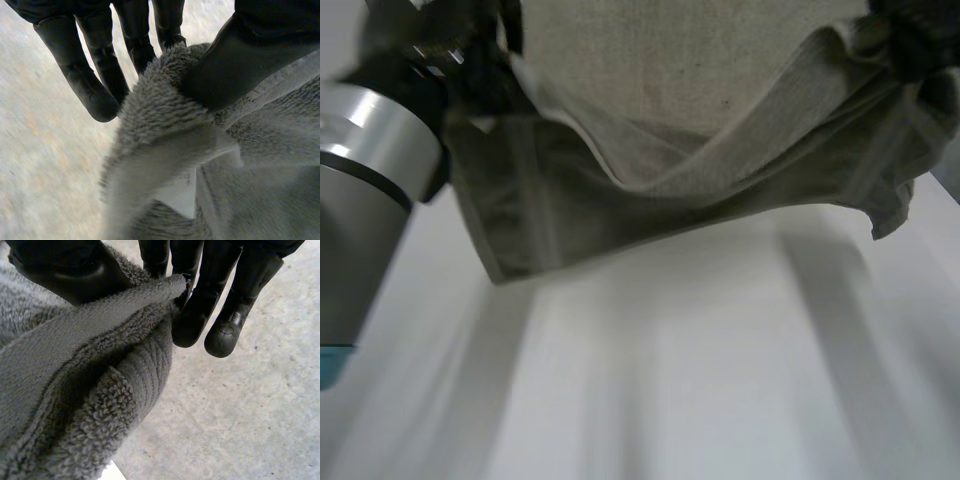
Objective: Fold the towel.
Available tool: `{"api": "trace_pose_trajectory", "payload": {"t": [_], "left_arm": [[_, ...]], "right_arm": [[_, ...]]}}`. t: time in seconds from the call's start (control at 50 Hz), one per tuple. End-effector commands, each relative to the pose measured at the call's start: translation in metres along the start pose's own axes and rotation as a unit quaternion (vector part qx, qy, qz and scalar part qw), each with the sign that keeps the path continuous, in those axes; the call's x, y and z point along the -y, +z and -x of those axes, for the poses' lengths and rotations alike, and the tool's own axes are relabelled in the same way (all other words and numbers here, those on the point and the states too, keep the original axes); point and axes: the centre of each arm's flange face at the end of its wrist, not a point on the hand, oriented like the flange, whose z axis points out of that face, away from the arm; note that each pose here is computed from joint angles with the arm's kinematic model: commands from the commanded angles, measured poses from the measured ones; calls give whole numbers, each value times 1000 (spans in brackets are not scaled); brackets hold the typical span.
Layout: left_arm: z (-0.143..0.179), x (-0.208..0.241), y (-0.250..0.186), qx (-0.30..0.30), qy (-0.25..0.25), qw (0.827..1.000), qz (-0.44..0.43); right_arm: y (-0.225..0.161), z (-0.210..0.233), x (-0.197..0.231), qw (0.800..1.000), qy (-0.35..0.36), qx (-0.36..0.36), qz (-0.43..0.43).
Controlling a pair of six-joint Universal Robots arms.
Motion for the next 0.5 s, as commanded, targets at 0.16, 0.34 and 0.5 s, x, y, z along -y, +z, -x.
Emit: {"api": "trace_pose_trajectory", "payload": {"t": [0.16,0.34,0.5], "left_arm": [[13,-44,14,-7,12,995,97],[11,-111,42,-18,18,983,179],[31,-53,81,18,15,1000,16]], "right_arm": [[-10,12,-50,967,94,165,168],[22,34,-84,961,79,203,172],[75,9,-59,996,45,44,-57]]}}
